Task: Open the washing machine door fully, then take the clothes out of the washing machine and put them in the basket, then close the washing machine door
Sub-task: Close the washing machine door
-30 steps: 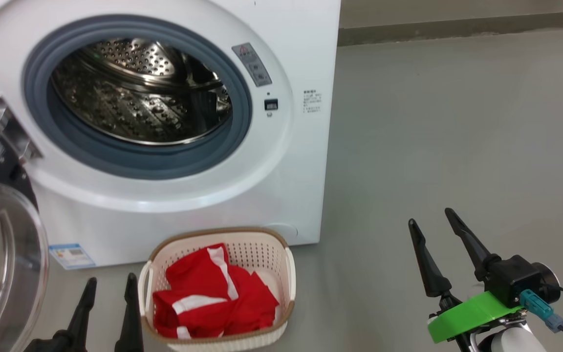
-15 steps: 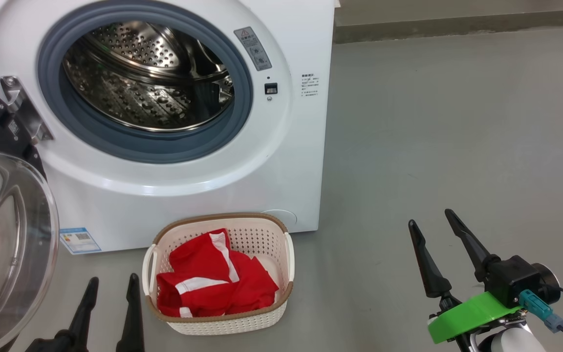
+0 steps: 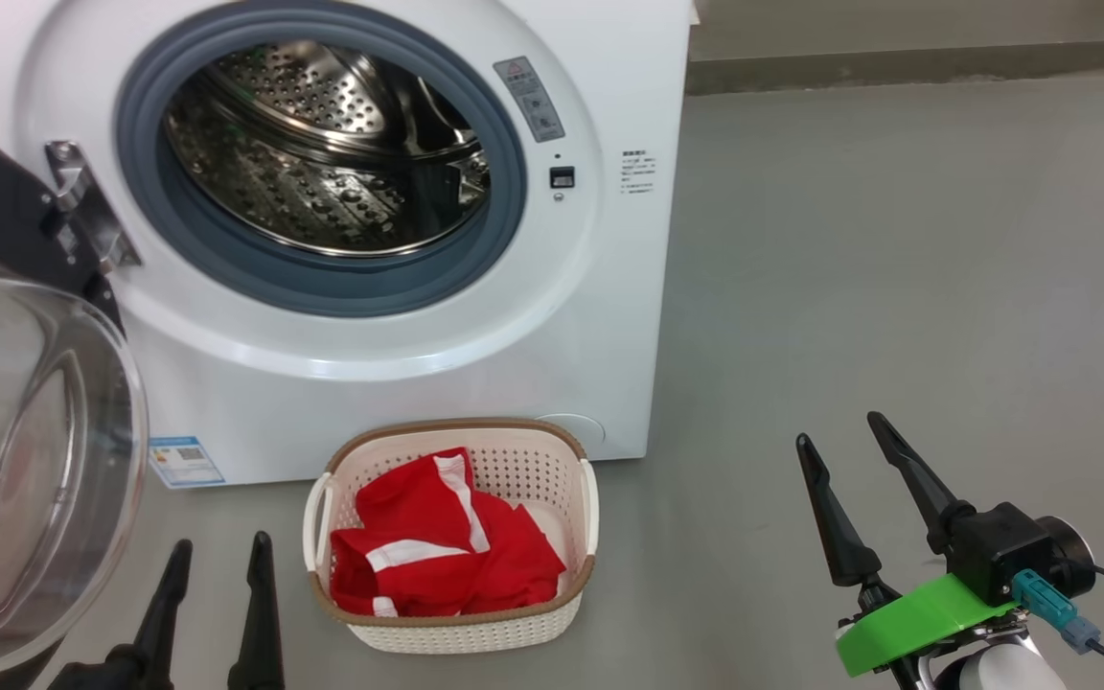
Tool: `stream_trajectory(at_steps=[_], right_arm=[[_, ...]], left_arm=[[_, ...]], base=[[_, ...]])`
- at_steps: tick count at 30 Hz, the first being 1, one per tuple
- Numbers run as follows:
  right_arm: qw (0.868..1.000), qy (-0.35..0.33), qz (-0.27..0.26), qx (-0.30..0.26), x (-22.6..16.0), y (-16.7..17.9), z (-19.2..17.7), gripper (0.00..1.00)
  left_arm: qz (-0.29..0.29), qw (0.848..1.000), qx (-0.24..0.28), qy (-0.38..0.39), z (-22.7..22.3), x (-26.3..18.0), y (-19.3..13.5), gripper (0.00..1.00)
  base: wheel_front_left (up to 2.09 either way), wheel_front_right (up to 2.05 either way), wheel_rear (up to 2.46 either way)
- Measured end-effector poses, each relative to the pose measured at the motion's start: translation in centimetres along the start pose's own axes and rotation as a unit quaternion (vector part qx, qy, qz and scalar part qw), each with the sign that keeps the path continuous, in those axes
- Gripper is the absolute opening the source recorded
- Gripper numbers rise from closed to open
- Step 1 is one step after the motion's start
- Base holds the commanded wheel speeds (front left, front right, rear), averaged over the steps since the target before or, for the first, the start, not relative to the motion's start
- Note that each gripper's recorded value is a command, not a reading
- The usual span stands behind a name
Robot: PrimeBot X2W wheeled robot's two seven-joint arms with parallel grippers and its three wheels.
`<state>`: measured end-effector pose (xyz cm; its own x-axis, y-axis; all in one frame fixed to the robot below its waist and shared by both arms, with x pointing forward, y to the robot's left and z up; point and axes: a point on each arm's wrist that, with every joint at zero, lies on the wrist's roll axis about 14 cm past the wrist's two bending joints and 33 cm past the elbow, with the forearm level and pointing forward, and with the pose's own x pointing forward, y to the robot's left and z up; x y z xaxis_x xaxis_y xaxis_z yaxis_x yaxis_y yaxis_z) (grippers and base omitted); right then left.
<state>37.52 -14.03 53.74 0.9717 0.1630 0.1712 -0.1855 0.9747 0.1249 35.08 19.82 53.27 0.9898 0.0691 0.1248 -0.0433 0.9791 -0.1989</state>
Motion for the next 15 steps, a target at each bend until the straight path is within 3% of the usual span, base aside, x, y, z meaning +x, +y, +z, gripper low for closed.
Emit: stream_trajectory(at_steps=[15], right_arm=[[0.996, 0.011, 0.083, 0.013, 1.8, 5.6, -1.0, 1.00]], left_arm=[[0.078, 0.997, 0.018, -0.020, 2.2, -2.7, 4.2, 1.00]], base=[[0.00, 0.00, 0.00]])
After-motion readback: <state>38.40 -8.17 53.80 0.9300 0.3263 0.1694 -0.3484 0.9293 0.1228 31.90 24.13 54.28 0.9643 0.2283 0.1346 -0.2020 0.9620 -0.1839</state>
